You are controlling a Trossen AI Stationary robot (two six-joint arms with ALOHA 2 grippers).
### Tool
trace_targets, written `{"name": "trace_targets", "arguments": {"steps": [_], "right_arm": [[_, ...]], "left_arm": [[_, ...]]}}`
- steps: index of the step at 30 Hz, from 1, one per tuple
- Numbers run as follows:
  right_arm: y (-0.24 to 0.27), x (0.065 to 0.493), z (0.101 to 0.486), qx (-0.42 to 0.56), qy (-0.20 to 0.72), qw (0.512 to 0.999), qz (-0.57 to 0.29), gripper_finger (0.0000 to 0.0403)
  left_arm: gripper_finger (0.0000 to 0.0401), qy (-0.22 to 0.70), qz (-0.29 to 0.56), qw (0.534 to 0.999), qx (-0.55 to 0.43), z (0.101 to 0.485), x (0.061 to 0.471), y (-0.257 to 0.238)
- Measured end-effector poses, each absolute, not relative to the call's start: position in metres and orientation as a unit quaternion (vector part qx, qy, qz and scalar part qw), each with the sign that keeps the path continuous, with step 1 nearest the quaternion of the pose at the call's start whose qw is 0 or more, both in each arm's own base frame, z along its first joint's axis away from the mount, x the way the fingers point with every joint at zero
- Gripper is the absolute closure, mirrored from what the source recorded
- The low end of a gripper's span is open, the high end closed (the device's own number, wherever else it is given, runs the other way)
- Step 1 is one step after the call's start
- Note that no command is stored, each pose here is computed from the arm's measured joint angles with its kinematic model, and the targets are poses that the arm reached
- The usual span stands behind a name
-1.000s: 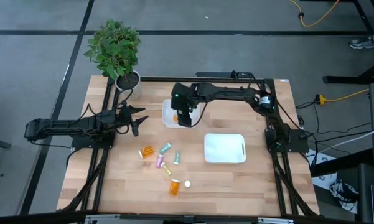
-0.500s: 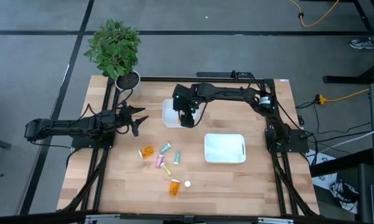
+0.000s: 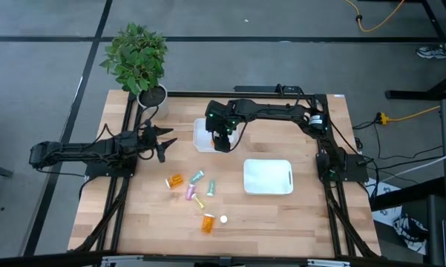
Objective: Pick and place medicine bottles into bin by pill shape (circle, oval)
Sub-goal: Put the large orange pill bottle into the top white bin
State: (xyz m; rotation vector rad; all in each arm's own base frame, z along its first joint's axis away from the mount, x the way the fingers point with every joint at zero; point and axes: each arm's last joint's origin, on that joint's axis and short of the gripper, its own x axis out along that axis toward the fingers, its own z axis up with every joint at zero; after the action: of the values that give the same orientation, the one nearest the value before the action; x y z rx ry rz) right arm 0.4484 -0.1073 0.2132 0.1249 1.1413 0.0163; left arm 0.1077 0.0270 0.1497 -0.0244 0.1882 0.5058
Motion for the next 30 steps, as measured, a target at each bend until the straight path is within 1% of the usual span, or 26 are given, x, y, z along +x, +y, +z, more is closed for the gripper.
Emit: {"name": "trace_targets", "arguments": {"steps": [6, 18, 24, 27, 30], "right_arm": [[-0.107, 0.448, 0.213, 0.059, 0.54, 0.84, 0.008, 0.0163], [-0.107, 0.448, 0.213, 0.059, 0.54, 0.84, 0.008, 0.016], [-0.108, 0.451, 0.215, 0.066, 0.525, 0.849, 0.0, 0.016], [-0.106, 0.449, 0.225, 0.074, 0.54, 0.838, -0.001, 0.016], [-0.1, 0.447, 0.249, 0.086, 0.552, 0.829, -0.006, 0.016]], "left_arm": [[0.0199, 0.093, 0.25, 0.964, -0.012, 0.15, 0.108, 0.027], [0.0199, 0.093, 0.25, 0.964, -0.012, 0.15, 0.108, 0.027], [0.0199, 0.093, 0.25, 0.964, -0.012, 0.15, 0.108, 0.027], [0.0199, 0.093, 0.25, 0.964, -0.012, 0.15, 0.108, 0.027], [0.0199, 0.093, 0.25, 0.964, -0.011, 0.15, 0.108, 0.027]]}}
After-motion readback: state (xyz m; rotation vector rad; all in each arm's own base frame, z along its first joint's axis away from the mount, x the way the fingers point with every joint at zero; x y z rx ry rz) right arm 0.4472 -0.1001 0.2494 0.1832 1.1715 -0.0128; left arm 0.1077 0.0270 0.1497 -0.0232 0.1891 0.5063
